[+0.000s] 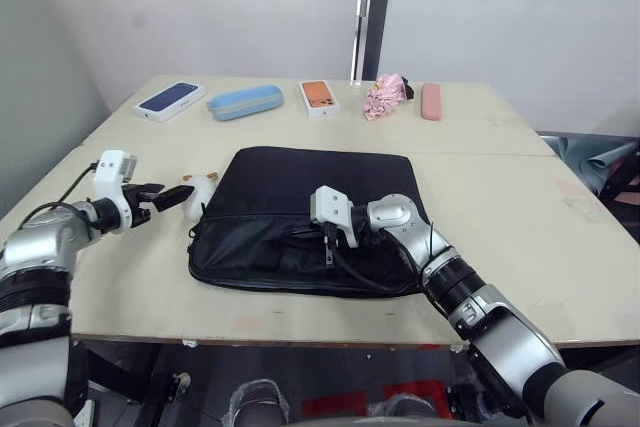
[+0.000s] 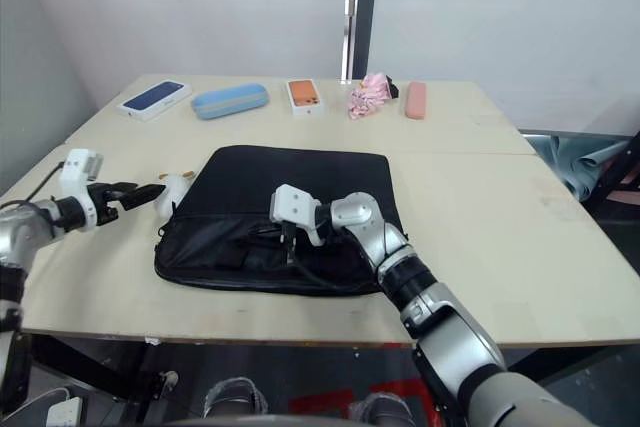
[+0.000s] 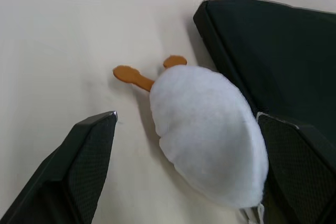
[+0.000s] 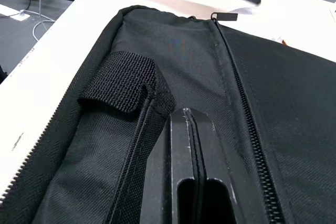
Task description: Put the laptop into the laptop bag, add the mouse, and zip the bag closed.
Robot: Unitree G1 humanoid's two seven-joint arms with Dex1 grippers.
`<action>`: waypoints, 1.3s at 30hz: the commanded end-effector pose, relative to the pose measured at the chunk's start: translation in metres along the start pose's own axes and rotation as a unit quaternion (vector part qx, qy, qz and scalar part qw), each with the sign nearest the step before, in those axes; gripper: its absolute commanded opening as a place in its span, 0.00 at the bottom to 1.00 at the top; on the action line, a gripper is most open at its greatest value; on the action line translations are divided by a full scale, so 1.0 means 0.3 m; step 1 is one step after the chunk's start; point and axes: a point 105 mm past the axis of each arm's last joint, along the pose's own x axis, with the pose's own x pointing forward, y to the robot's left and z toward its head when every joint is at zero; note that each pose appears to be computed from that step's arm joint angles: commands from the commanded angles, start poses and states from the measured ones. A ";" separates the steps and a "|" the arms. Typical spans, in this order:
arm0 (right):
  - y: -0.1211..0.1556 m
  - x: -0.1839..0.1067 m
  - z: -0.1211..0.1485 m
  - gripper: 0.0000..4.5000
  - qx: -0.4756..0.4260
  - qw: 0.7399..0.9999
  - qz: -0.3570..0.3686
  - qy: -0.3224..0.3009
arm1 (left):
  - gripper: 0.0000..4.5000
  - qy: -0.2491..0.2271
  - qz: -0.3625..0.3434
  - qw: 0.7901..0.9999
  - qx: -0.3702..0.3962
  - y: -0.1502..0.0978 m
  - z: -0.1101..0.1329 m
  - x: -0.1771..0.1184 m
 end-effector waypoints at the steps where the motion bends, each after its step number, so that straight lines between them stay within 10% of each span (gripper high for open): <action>1: 0.026 -0.020 -0.091 0.01 0.040 0.998 0.003 0.043 | 1.00 -0.016 -0.015 1.000 0.015 -0.009 0.045 0.015; 8: 0.029 -0.020 -0.095 0.01 0.035 0.998 0.005 0.053 | 1.00 0.006 -0.028 1.000 0.011 -0.011 0.009 0.035; 21: 0.032 -0.004 -0.060 0.00 0.032 0.999 0.017 0.038 | 0.02 0.021 -0.046 0.998 0.037 -0.013 -0.014 -0.040; 31: 0.021 -0.002 -0.046 0.00 0.060 0.998 0.013 0.025 | 0.01 0.004 -0.129 0.986 0.104 -0.159 0.028 -0.267; 39: 0.022 0.014 -0.059 0.00 0.070 0.996 0.023 0.040 | 0.01 0.093 -0.218 0.956 0.170 -0.325 -0.040 -0.388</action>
